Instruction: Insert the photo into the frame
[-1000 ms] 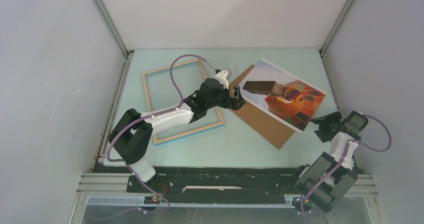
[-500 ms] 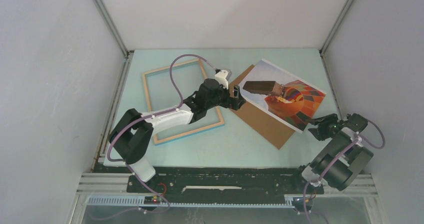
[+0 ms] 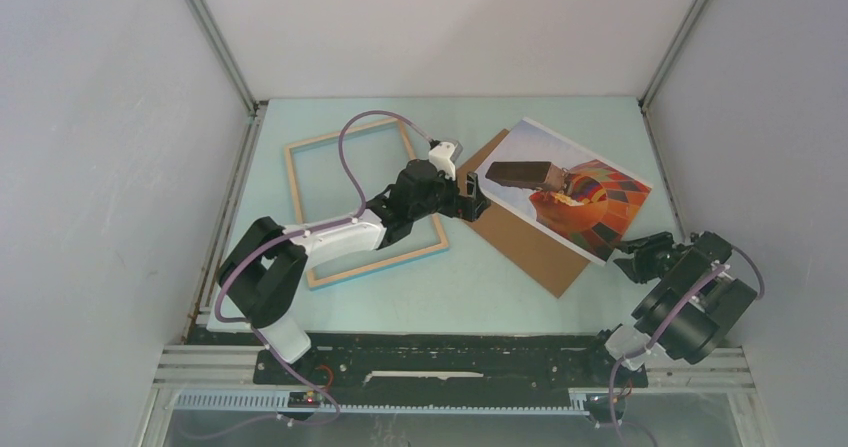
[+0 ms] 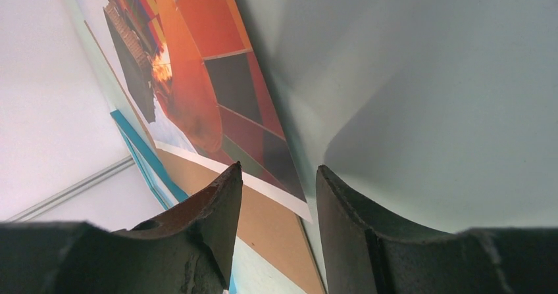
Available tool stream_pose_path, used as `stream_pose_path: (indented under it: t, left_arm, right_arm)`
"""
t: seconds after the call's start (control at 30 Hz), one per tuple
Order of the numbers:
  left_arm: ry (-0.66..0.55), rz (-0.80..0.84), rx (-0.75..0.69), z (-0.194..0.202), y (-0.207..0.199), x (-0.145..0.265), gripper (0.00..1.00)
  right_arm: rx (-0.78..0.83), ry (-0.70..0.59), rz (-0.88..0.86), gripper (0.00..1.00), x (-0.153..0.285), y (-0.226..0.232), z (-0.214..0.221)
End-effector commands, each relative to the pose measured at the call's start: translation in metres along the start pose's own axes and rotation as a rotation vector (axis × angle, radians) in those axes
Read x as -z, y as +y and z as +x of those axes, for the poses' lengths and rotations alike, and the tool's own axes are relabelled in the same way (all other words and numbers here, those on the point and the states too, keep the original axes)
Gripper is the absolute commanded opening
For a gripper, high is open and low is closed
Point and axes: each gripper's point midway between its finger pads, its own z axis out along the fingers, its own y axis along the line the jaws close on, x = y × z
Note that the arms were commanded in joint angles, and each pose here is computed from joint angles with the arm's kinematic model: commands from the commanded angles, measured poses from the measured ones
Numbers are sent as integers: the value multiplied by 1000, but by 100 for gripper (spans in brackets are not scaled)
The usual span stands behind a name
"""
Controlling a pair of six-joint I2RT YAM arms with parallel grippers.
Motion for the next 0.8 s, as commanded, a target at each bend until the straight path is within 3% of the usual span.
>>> stream_pose_path:
  t: [0.0, 0.23, 0.77]
  left_arm:
    - [-66, 8, -14, -17, -2, 7, 100]
    - [-64, 9, -12, -16, -2, 6, 100]
    - [-63, 14, -6, -16, -1, 4, 100]
  right_arm:
    - [7, -14, -43, 53, -6, 1, -5]
    - [-10, 15, -128, 48, -13, 8, -3]
    - [-28, 30, -144, 38, -18, 11, -1]
